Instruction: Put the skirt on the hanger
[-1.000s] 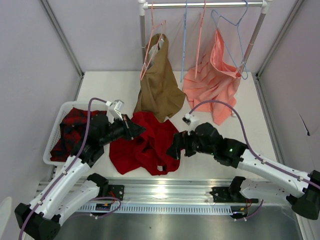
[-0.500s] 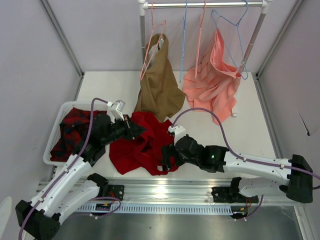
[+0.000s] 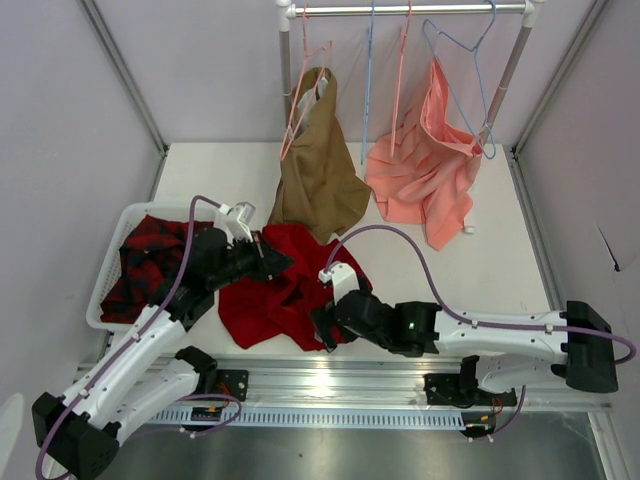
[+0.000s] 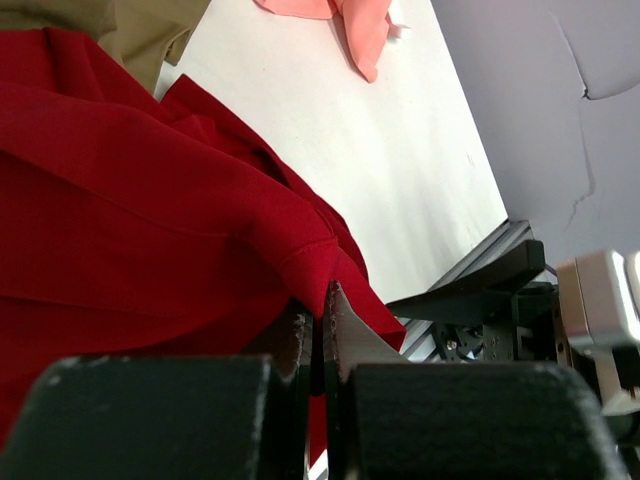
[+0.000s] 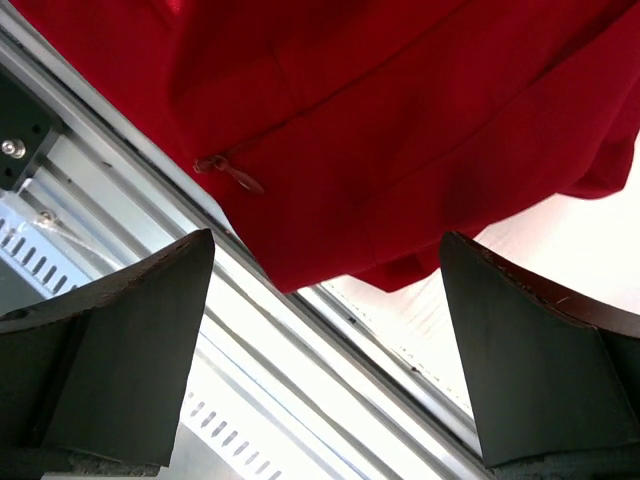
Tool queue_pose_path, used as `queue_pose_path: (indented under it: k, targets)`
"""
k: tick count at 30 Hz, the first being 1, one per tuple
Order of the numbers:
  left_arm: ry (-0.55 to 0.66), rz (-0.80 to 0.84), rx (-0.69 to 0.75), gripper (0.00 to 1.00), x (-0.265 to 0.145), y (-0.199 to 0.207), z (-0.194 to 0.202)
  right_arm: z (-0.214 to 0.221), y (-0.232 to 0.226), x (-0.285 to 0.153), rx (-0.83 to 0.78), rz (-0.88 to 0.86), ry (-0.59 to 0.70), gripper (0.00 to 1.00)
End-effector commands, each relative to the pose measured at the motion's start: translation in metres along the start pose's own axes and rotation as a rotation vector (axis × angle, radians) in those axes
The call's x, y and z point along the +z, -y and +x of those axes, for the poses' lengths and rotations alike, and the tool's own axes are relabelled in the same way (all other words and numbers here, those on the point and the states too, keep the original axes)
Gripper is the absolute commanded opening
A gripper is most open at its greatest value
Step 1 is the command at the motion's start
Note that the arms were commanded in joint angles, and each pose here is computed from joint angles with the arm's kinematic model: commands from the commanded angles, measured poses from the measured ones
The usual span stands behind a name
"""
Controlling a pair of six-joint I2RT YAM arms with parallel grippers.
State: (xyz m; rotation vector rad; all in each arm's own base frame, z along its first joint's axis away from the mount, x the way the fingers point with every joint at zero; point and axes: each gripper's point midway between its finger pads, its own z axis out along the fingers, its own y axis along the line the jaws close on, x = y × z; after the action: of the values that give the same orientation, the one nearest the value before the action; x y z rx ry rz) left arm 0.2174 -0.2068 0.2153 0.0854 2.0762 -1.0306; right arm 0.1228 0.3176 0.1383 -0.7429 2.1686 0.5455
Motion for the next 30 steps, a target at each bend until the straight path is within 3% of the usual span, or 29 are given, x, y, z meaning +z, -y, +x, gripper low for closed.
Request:
queue_pose_path:
  k: [1,7,9,10,11,14,17,21,23,26,30]
  targets:
    - [0.01,-0.003,-0.012,0.0,0.001,0.003,-0.003,-0.029,-0.003,0.003,-0.012,0.048,0.09,0.99]
    - [-0.002,-0.016,-0.015,0.0,0.0,0.002,0.0,-0.033,0.015,0.013,-0.046,0.174,0.111,0.97]
    - [-0.003,-0.021,-0.016,0.0,0.0,0.0,0.001,-0.036,0.024,0.014,-0.049,0.217,0.124,0.87]
    - [-0.009,-0.023,-0.019,0.0,0.001,-0.001,0.003,-0.039,0.031,0.015,-0.039,0.239,0.127,0.81]
    - [-0.011,-0.025,-0.021,0.0,0.001,-0.001,0.004,-0.042,0.036,0.015,-0.028,0.251,0.132,0.62]
    - [-0.029,-0.037,-0.022,0.0,0.003,-0.005,0.009,-0.048,0.051,0.015,0.003,0.278,0.128,0.27]
    - [-0.05,-0.059,-0.012,0.1,0.005,-0.009,0.015,-0.056,0.061,0.008,0.011,0.31,0.128,0.08]
    - [-0.07,-0.094,0.018,0.44,0.007,-0.014,0.023,-0.06,0.068,-0.005,0.023,0.331,0.11,0.0]
    - [-0.075,-0.104,0.038,0.55,0.005,-0.013,0.025,-0.061,0.066,-0.008,0.031,0.319,0.107,0.0]
    - [-0.073,-0.127,0.065,0.64,0.002,-0.014,0.026,-0.058,0.064,-0.008,0.042,0.309,0.097,0.0]
    - [-0.087,-0.18,0.117,0.67,-0.007,-0.017,0.028,-0.052,0.072,-0.009,0.042,0.338,0.076,0.0]
